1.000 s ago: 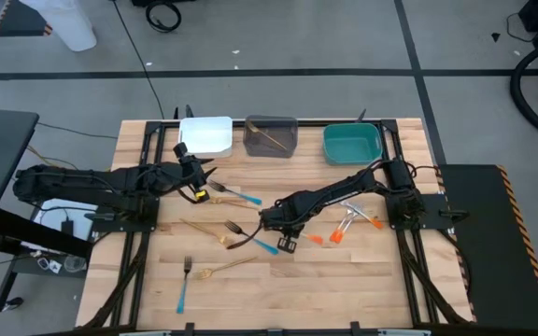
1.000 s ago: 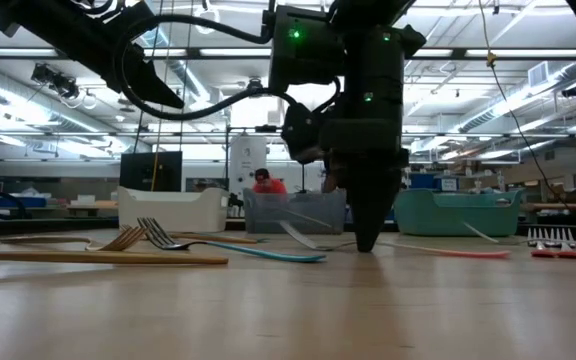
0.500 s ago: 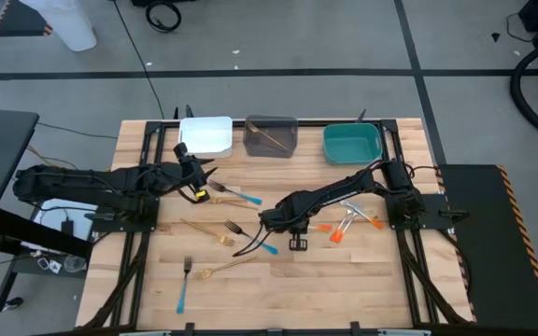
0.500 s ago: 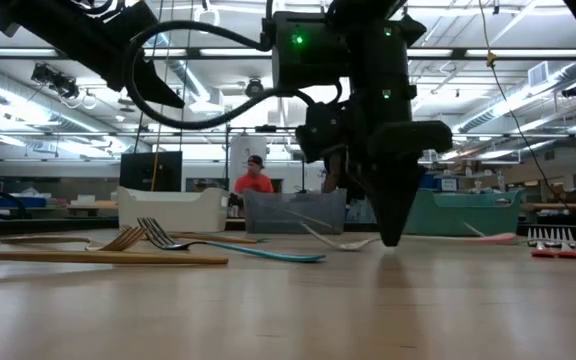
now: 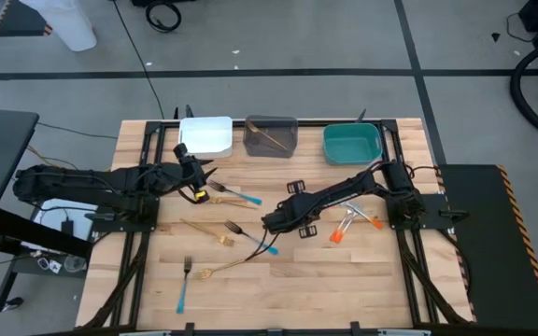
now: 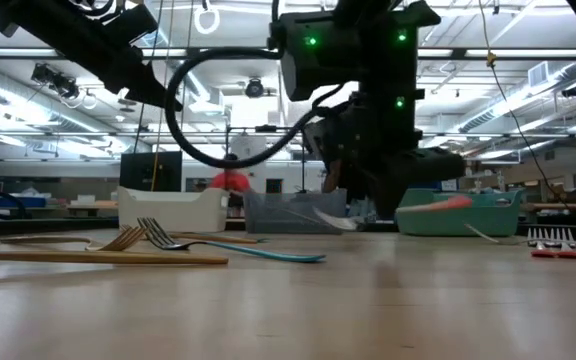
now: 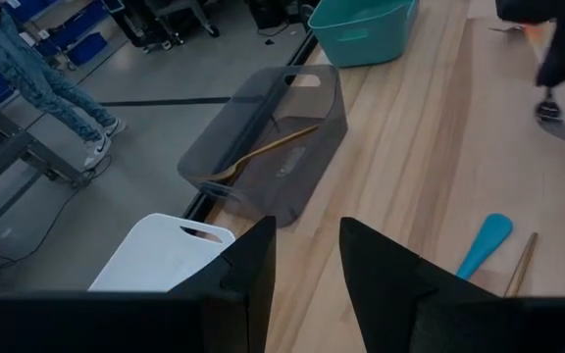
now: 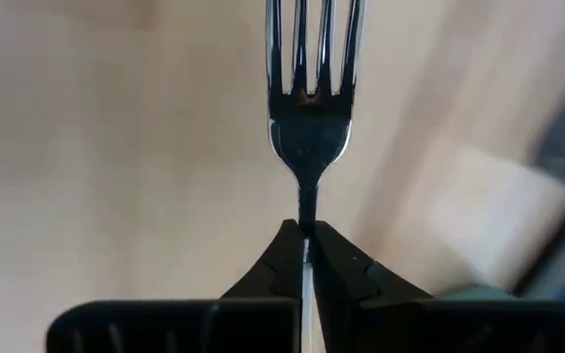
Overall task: Sort silverware by color (type)
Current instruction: Put the bottom orange fork into the green bin
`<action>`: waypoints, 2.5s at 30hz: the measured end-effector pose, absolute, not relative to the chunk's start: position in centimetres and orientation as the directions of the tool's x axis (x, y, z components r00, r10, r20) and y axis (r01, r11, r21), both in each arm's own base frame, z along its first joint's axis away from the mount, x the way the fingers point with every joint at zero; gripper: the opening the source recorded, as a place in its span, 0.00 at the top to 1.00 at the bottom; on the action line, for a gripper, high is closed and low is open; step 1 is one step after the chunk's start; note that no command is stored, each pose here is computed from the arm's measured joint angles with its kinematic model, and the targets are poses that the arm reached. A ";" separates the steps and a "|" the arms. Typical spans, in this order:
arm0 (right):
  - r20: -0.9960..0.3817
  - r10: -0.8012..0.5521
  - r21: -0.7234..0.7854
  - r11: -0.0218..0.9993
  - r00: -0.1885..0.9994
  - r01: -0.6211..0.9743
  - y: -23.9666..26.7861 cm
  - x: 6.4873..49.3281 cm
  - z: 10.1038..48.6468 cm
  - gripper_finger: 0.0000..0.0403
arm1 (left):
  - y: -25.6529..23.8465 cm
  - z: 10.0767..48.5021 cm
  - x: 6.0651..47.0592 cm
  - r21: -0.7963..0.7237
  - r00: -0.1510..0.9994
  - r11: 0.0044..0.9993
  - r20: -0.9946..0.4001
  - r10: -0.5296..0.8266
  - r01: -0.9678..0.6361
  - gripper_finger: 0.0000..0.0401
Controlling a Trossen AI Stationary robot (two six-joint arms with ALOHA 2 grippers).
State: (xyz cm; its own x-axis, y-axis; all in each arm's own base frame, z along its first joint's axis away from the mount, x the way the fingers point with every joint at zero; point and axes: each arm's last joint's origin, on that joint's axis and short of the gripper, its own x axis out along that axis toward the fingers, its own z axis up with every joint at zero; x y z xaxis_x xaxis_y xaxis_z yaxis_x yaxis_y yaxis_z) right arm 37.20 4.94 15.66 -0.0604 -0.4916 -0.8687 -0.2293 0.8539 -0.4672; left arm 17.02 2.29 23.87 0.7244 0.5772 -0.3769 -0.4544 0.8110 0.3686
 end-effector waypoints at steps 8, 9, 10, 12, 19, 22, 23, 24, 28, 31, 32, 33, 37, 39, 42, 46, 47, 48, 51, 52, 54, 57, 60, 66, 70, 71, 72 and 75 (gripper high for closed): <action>-0.765 -0.642 -0.605 0.743 -0.051 -0.286 4.4 36.5 16.3 0.96 | 2.3 23.9 17.0 0.347 0.724 0.813 -0.378 0.577 -0.467 0.69; -0.759 -0.650 -0.614 0.736 -0.042 -0.286 4.3 36.3 16.5 0.96 | 2.3 23.9 17.0 0.348 0.723 0.813 -0.379 0.577 -0.467 0.69; -0.756 -0.653 -0.620 0.732 -0.033 -0.283 4.2 36.1 16.7 0.96 | 2.3 23.8 17.0 0.349 0.722 0.813 -0.381 0.577 -0.466 0.69; -0.757 -0.653 -0.623 0.729 -0.014 -0.284 4.0 35.7 17.1 0.96 | 2.3 23.8 17.0 0.348 0.722 0.813 -0.381 0.577 -0.466 0.69; -0.766 -0.639 -0.627 0.717 0.072 -0.304 2.8 33.8 19.3 0.96 | 2.3 23.8 17.0 0.348 0.723 0.813 -0.381 0.577 -0.467 0.69; -0.769 -0.628 -0.623 0.698 0.118 -0.353 2.0 32.6 20.2 0.96 | 2.3 23.8 17.0 0.338 0.723 0.814 -0.381 0.577 -0.472 0.69; -0.773 -0.621 -0.618 0.690 0.129 -0.377 1.7 32.2 20.4 0.96 | 2.3 23.8 17.0 0.328 0.723 0.815 -0.380 0.577 -0.478 0.69; -0.779 -0.611 -0.608 0.684 0.138 -0.402 1.3 31.8 20.7 0.96 | 2.3 23.8 17.0 0.327 0.722 0.815 -0.380 0.577 -0.479 0.69; -0.812 -0.560 -0.568 0.697 0.162 -0.437 -0.6 30.0 21.7 0.96 | 2.3 23.8 17.0 0.327 0.723 0.815 -0.381 0.577 -0.479 0.69; -0.834 -0.531 -0.535 0.713 0.149 -0.453 -2.4 28.7 22.2 0.96 | 2.3 23.8 17.0 0.327 0.723 0.815 -0.380 0.577 -0.479 0.69; -0.839 -0.524 -0.526 0.711 0.147 -0.466 -3.0 28.3 22.5 0.96 | 2.3 23.8 17.0 0.326 0.723 0.815 -0.380 0.577 -0.479 0.69; -0.843 -0.519 -0.517 0.705 0.144 -0.485 -3.5 28.0 22.7 0.96 | 2.3 23.8 17.0 0.326 0.723 0.815 -0.380 0.577 -0.479 0.69; -0.842 -0.524 -0.508 0.684 0.133 -0.523 -5.5 27.4 23.3 0.96 | 2.3 23.8 17.0 0.326 0.723 0.815 -0.380 0.577 -0.479 0.69; -0.840 -0.528 -0.511 0.690 0.126 -0.513 -6.6 27.1 23.6 0.96 | 2.3 23.8 17.0 0.326 0.723 0.815 -0.381 0.577 -0.479 0.69; -0.852 -0.510 -0.495 0.713 0.115 -0.496 -8.2 26.4 23.9 0.96 | 2.3 23.8 17.0 0.327 0.721 0.815 -0.384 0.577 -0.478 0.69; -0.886 -0.446 -0.450 0.766 0.124 -0.459 -10.3 25.4 24.3 0.96 | 2.3 23.6 16.8 0.336 0.709 0.816 -0.406 0.577 -0.471 0.69; -0.891 -0.436 -0.443 0.779 0.124 -0.444 -10.9 25.1 24.4 0.96 | 2.3 23.5 16.8 0.333 0.705 0.816 -0.414 0.576 -0.472 0.69; -0.898 -0.422 -0.432 0.792 0.124 -0.432 -11.4 24.9 24.4 0.96 | 2.3 23.4 16.8 0.328 0.702 0.817 -0.418 0.576 -0.475 0.69; -0.907 -0.404 -0.414 0.804 0.118 -0.427 -12.8 24.2 24.4 0.96 | 2.3 23.4 16.7 0.325 0.698 0.817 -0.425 0.576 -0.476 0.69; -0.909 -0.402 -0.409 0.803 0.113 -0.432 -13.2 24.0 24.4 0.96 | 2.3 23.4 16.7 0.321 0.698 0.817 -0.425 0.576 -0.479 0.69; -0.909 -0.404 -0.406 0.801 0.103 -0.441 -14.0 23.5 24.4 0.96 | 2.3 23.3 16.7 0.306 0.697 0.817 -0.426 0.576 -0.488 0.69; -0.917 -0.384 -0.390 0.812 0.107 -0.434 -15.1 22.9 24.4 0.96 | 2.3 23.2 16.6 0.294 0.690 0.817 -0.439 0.576 -0.495 0.69; -0.921 -0.375 -0.381 0.824 0.101 -0.420 -16.0 22.3 24.4 0.96 | 2.3 23.1 16.6 0.300 0.684 0.818 -0.448 0.576 -0.492 0.69; -0.920 -0.384 -0.378 0.822 0.075 -0.427 -17.3 21.3 24.4 0.96 | 2.3 22.9 16.5 0.297 0.674 0.818 -0.463 0.575 -0.493 0.69; -0.915 -0.402 -0.378 0.810 0.046 -0.448 -18.1 20.6 24.4 0.96 | 2.3 22.9 16.4 0.292 0.671 0.817 -0.468 0.575 -0.497 0.69; -0.914 -0.403 -0.378 0.811 0.041 -0.446 -18.3 20.4 24.4 0.96 | 2.3 22.9 16.4 0.292 0.671 0.817 -0.469 0.575 -0.496 0.69; -0.914 -0.403 -0.376 0.813 0.037 -0.444 -18.5 20.2 24.4 0.97 | 2.3 22.9 16.4 0.293 0.670 0.817 -0.470 0.575 -0.496 0.69; -0.918 -0.397 -0.365 0.823 0.018 -0.436 -18.9 19.7 24.4 0.97 | 2.3 22.8 16.4 0.284 0.666 0.817 -0.475 0.575 -0.502 0.69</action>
State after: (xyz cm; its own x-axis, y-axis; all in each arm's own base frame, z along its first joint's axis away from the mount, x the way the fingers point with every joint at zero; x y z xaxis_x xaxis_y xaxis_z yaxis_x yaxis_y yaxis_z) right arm 19.72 -18.90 24.39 0.0181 -0.3973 -0.9175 -0.4361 0.8227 -0.3648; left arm 16.38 2.27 22.81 0.6664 0.5748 -0.4750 -0.5020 0.8168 0.2842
